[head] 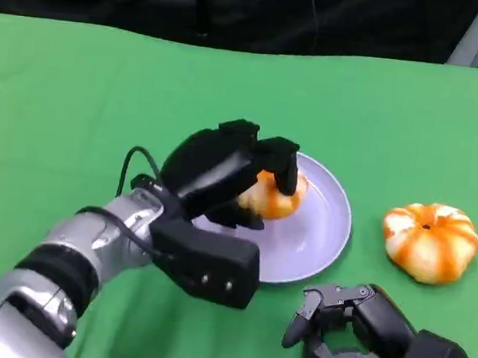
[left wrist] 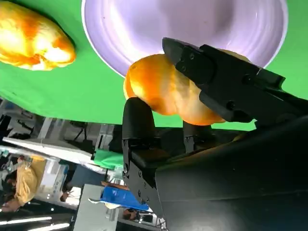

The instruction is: Grasp the bread from the table and place it into the plate.

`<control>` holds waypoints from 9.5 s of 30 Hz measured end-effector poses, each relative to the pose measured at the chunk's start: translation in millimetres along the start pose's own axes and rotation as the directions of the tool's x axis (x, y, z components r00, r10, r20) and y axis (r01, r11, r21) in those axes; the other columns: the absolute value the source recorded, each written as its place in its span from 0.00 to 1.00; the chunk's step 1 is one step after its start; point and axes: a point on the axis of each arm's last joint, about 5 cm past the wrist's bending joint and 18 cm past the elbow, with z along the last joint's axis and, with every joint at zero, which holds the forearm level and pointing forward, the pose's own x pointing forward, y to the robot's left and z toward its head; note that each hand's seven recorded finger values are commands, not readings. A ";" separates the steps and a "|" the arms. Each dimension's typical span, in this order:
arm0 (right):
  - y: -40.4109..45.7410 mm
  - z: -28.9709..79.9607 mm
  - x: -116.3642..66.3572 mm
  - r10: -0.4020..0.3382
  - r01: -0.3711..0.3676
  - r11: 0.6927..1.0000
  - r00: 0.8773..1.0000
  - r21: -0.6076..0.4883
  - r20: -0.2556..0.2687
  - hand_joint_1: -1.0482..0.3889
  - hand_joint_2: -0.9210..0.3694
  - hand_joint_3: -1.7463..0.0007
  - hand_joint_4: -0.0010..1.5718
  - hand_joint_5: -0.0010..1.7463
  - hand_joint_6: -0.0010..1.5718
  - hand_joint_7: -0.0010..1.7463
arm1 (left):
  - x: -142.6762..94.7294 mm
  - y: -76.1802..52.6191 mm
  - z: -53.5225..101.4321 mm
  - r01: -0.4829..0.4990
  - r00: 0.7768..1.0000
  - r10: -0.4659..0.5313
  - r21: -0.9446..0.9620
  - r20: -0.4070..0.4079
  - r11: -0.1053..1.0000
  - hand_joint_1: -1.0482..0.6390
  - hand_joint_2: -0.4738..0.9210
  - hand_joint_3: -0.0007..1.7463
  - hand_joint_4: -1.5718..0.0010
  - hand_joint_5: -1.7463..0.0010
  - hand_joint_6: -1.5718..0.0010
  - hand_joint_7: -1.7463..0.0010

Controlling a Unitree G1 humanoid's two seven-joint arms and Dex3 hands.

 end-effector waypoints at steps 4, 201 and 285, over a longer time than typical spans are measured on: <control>0.4 -0.3 -0.4 0.008 -0.008 1.000 1.000 0.005 -0.002 0.84 0.23 0.46 0.60 0.77 0.65 0.54 | -0.1 -1.7 -2.0 0.031 0.999 -0.032 -0.006 -0.025 0.999 0.56 0.94 0.00 0.70 0.00 0.68 0.15; 4.0 0.0 -0.6 -0.002 0.002 1.000 1.000 0.000 0.005 0.85 0.24 0.43 0.63 0.75 0.64 0.56 | -118.1 -6.9 -29.1 -0.427 0.871 0.367 -0.872 -0.325 0.241 0.13 1.00 0.25 0.48 0.99 0.60 0.99; 1.6 -0.6 -2.8 0.001 -0.001 1.000 1.000 0.006 0.007 0.87 0.19 0.49 0.61 0.76 0.63 0.53 | -173.8 -52.6 -14.0 -0.240 0.967 0.067 -0.786 -0.247 0.570 0.26 1.00 0.12 0.45 1.00 0.55 0.99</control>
